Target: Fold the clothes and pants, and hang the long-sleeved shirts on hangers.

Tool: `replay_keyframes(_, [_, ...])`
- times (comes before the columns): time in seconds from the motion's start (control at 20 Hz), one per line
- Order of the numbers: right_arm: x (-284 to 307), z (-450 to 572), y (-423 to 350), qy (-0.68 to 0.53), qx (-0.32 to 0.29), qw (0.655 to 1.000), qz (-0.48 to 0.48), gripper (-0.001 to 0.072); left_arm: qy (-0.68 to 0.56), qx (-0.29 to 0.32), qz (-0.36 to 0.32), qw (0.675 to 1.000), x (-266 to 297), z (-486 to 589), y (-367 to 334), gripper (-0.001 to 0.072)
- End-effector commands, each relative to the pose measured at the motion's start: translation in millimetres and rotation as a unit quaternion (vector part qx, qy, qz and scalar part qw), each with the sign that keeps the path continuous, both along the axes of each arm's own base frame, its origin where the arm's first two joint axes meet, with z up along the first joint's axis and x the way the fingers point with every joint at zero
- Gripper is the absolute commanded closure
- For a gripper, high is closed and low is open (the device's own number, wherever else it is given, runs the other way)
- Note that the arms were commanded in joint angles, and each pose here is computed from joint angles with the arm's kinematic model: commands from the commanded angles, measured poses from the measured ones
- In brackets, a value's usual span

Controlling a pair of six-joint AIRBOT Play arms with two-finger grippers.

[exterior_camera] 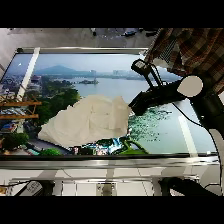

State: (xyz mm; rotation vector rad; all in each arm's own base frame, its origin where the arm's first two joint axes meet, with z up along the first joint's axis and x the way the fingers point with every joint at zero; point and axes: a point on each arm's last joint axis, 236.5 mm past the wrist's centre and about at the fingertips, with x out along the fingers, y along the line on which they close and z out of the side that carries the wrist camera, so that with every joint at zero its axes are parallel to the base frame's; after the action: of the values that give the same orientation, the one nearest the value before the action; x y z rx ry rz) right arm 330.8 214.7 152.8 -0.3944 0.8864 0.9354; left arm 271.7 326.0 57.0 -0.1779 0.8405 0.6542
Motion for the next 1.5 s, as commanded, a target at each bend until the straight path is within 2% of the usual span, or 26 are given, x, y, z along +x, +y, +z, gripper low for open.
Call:
replay_keyframes(0.0, [-1, 0, 1, 0.004, 0.003, 1.0, -0.001, 0.0688, 0.043, 0.075, -0.017, 0.996, -11, -13, 44, 0.0212])
replay_keyframes(0.15, [-1, 0, 1, 0.012, 0.008, 1.0, -0.014, 0.0688, 0.056, 0.097, -0.035, 0.993, -2, -34, 61, 0.0218])
replay_keyframes(0.6, [0, 0, 1, 0.025, 0.016, 0.999, -0.037, 0.0687, 0.122, 0.036, -0.074, 0.989, 10, -152, 74, 0.0226])
replay_keyframes(0.65, [0, 1, 1, 0.027, 0.018, 0.999, -0.041, 0.0687, 0.116, 0.028, -0.069, 0.99, 12, -158, 75, 0.0248])
replay_keyframes(0.75, [2, 2, 2, 0.025, 0.021, 0.998, -0.047, 0.0687, 0.102, 0.014, -0.055, 0.993, 16, -170, 75, 0.0437])
replay_keyframes(0.8, [3, 2, 2, 0.024, 0.022, 0.998, -0.047, 0.0687, 0.094, 0.011, -0.048, 0.994, 18, -172, 76, 0.0479])
replay_keyframes(0.85, [3, 2, 2, 0.024, 0.022, 0.998, -0.048, 0.0687, 0.085, 0.009, -0.041, 0.995, 20, -172, 77, 0.0481])
replay_keyframes(0.9, [3, 2, 2, 0.024, 0.022, 0.998, -0.048, 0.0687, 0.076, 0.009, -0.034, 0.996, 22, -170, 78, 0.0558])
replay_keyframes(0.95, [3, 2, 2, 0.024, 0.022, 0.998, -0.048, 0.0687, 0.071, 0.008, -0.031, 0.997, 23, -168, 78, 0.0672])
replay_keyframes(1.2, [4, 2, 2, 0.022, 0.023, 0.998, -0.049, 0.0687, 0.055, 0.023, -0.04, 0.997, 26, -120, 71, 0.0671])
replay_keyframes(1.45, [11, 6, 4, 0.008, 0.03, 0.998, -0.055, 0.0687, -0.041, 0.14, -0.023, 0.989, 26, 34, 65, 0.0672])
